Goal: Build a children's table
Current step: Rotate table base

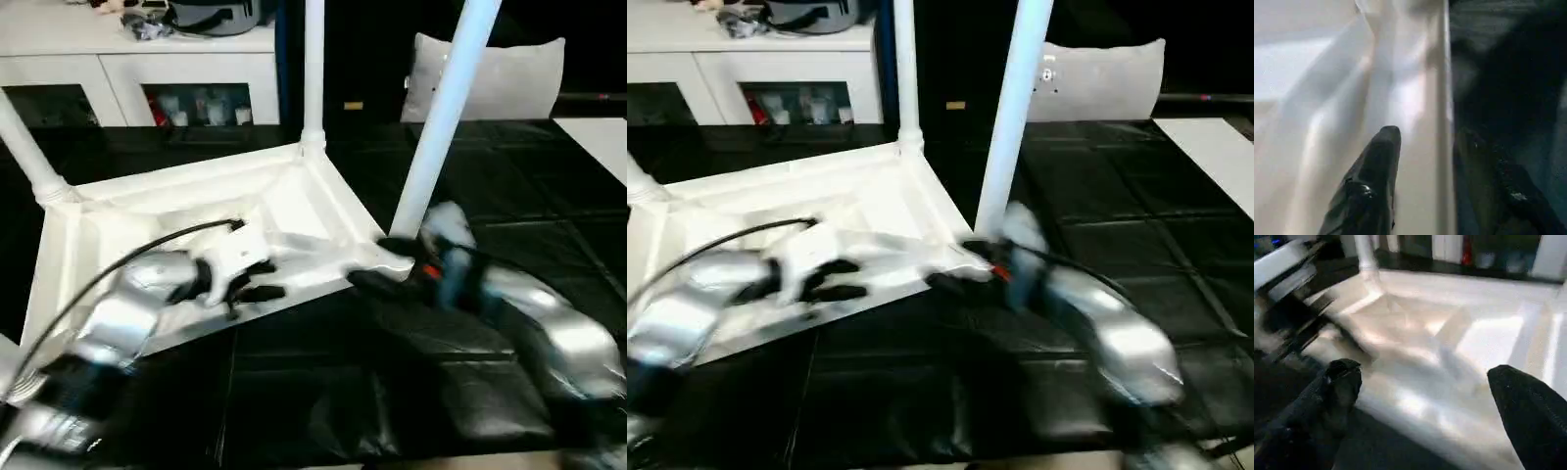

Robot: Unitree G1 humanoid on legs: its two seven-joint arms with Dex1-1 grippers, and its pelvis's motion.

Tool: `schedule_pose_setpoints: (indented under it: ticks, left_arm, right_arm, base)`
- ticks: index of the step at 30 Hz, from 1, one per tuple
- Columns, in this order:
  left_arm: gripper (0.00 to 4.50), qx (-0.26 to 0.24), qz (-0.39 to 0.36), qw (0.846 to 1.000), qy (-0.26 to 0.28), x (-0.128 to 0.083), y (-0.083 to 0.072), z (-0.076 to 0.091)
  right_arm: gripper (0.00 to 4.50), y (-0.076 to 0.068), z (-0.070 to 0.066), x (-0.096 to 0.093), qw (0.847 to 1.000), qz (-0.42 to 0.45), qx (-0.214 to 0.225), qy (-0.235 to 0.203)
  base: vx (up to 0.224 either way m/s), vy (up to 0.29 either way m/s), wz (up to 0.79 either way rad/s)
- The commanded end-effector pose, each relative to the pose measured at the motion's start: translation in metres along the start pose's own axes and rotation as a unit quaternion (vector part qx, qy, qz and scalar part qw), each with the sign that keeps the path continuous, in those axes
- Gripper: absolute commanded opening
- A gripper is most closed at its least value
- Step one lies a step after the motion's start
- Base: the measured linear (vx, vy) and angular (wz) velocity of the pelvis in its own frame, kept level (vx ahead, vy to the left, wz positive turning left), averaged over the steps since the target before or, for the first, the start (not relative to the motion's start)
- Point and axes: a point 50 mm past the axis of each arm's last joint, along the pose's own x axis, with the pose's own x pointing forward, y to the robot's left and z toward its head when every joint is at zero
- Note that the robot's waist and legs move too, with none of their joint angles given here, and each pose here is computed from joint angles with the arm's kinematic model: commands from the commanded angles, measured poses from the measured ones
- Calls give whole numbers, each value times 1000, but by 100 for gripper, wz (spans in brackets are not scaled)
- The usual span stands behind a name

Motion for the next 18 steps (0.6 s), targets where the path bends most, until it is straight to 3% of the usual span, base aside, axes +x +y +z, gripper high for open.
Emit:
schedule_pose_setpoints:
  ticks: [1,2,3,7,11,13,18]
  left_arm:
    - [247,-5,5,1000,-1,-7,0,2]
    - [247,-13,10,1000,4,-10,-2,-2]
    - [262,-13,10,1000,4,-10,-2,-2]
    - [299,-19,26,999,26,-18,-5,-6]
    - [311,-4,60,997,57,-19,0,-15]
    - [311,3,68,995,69,-19,1,-18]
    - [311,38,73,994,68,-18,-2,-21]
  right_arm:
    - [450,-4,-2,7,1000,-20,-2,9]
    - [450,-4,-1,23,1000,-27,0,8]
    - [450,-4,-1,23,1000,-27,0,8]
    - [450,-6,-2,54,998,-54,5,16]
    - [450,-14,-4,68,993,-114,10,22]
    - [450,-23,-4,72,985,-168,24,14]
    - [450,-47,-8,69,948,-302,95,-16]
  base:
    - [0,0,0]
    - [0,0,0]
    - [0,0,0]
    - [0,0,0]
    - [0,0,0]
    - [0,0,0]
    - [0,0,0]
